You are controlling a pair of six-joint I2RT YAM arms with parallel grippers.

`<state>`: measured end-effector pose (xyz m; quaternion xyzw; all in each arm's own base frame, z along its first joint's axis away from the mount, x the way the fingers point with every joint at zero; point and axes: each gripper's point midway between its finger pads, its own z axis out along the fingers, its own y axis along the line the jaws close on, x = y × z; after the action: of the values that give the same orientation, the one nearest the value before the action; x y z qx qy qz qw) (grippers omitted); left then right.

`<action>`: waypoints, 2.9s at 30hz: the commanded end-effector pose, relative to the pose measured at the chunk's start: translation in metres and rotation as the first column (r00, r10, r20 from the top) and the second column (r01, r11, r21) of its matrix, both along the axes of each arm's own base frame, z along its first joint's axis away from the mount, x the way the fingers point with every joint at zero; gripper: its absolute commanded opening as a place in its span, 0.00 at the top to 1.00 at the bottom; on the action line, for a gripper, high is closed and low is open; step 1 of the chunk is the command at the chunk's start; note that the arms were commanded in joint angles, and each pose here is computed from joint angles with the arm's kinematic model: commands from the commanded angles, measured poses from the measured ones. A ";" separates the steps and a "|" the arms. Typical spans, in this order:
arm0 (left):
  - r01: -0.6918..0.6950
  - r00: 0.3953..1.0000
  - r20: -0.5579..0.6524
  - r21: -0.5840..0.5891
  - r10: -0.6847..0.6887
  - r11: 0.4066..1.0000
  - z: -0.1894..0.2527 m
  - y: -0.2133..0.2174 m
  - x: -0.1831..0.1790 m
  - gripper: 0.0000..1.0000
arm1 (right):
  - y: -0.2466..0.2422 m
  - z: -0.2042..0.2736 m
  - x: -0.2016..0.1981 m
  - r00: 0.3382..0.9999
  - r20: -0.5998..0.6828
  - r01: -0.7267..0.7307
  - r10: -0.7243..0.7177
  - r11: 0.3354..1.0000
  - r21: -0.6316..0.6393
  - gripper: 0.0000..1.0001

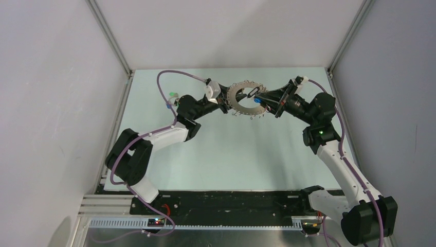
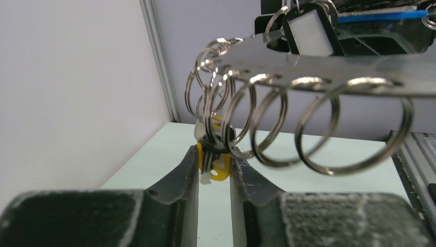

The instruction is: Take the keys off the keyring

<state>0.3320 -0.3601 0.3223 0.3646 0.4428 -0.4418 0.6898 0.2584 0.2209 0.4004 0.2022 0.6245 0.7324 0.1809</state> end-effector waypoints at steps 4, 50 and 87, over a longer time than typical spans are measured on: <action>0.002 0.999 0.039 -0.040 0.000 0.999 0.012 0.006 -0.007 0.50 | -0.007 0.040 -0.012 0.991 0.129 0.016 -0.020 0.999 0.030 1.00; 0.022 0.998 0.053 -0.112 -0.016 0.993 0.037 -0.003 -0.007 0.74 | -0.007 0.041 -0.009 0.992 0.125 0.007 -0.012 0.999 0.040 1.00; -0.119 0.990 -0.075 0.011 0.120 0.993 0.010 0.043 -0.012 1.00 | -0.009 -0.005 -0.040 0.921 0.338 -0.117 0.196 0.964 -0.239 1.00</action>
<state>0.3263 -0.3375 0.3195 0.3280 0.4707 -0.4477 0.6859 0.2489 0.2135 0.3818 0.1438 0.6639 0.7064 0.1987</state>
